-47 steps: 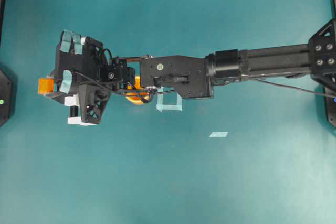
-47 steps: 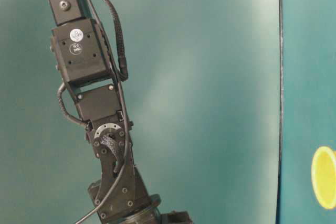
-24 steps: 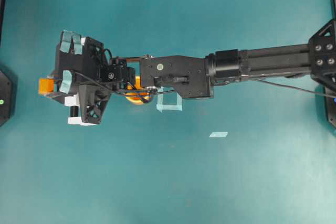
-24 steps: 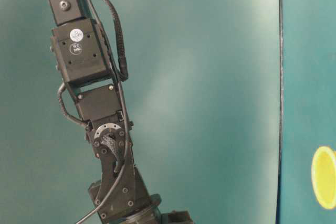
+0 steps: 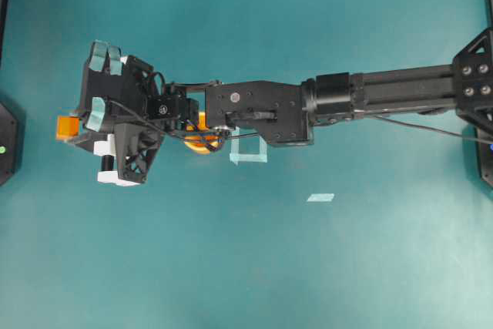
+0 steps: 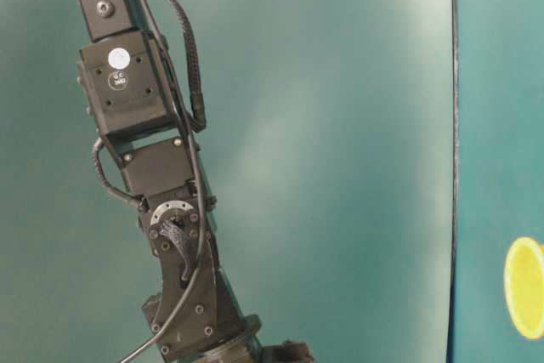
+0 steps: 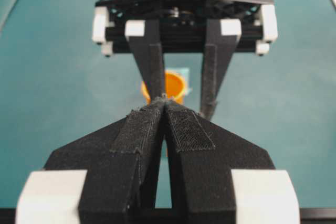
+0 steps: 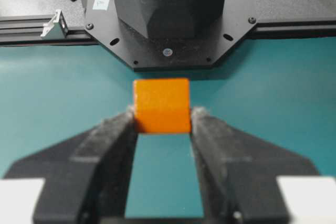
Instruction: Move the block to the left with right arm.
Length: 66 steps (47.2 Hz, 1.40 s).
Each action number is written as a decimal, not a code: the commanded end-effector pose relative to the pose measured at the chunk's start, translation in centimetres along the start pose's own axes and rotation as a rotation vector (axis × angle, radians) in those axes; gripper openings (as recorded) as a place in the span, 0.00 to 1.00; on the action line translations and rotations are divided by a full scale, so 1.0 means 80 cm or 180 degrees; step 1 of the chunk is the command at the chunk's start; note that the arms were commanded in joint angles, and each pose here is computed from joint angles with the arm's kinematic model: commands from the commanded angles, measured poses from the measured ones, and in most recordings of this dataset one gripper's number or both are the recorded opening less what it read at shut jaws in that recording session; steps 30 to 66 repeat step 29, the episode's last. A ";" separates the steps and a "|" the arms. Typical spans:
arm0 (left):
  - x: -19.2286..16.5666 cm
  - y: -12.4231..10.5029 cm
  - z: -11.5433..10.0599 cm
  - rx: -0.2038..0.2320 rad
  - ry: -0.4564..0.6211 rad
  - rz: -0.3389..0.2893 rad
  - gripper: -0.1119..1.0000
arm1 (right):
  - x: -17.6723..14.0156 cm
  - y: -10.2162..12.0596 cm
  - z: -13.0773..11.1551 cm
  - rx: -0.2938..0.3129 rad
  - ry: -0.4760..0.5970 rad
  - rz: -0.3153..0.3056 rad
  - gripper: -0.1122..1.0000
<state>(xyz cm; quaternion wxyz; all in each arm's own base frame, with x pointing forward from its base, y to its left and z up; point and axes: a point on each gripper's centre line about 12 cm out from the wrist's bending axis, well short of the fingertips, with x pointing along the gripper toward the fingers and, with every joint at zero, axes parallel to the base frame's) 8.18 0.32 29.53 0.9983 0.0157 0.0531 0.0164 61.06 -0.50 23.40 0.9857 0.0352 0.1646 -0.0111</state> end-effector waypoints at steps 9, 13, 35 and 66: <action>-0.004 0.001 0.012 0.0007 -0.0068 0.0015 0.10 | -0.011 0.005 0.031 0.0022 -0.0189 0.0026 0.46; -0.003 0.001 0.012 0.0007 -0.0068 0.0014 0.10 | -0.012 0.006 0.032 0.0020 -0.0189 0.0030 0.46; -0.003 0.001 0.012 0.0007 -0.0068 0.0014 0.10 | -0.012 0.006 0.032 0.0020 -0.0194 0.0031 0.46; -0.003 0.001 0.012 0.0007 -0.0068 0.0014 0.10 | -0.012 0.006 0.032 0.0020 -0.0194 0.0031 0.46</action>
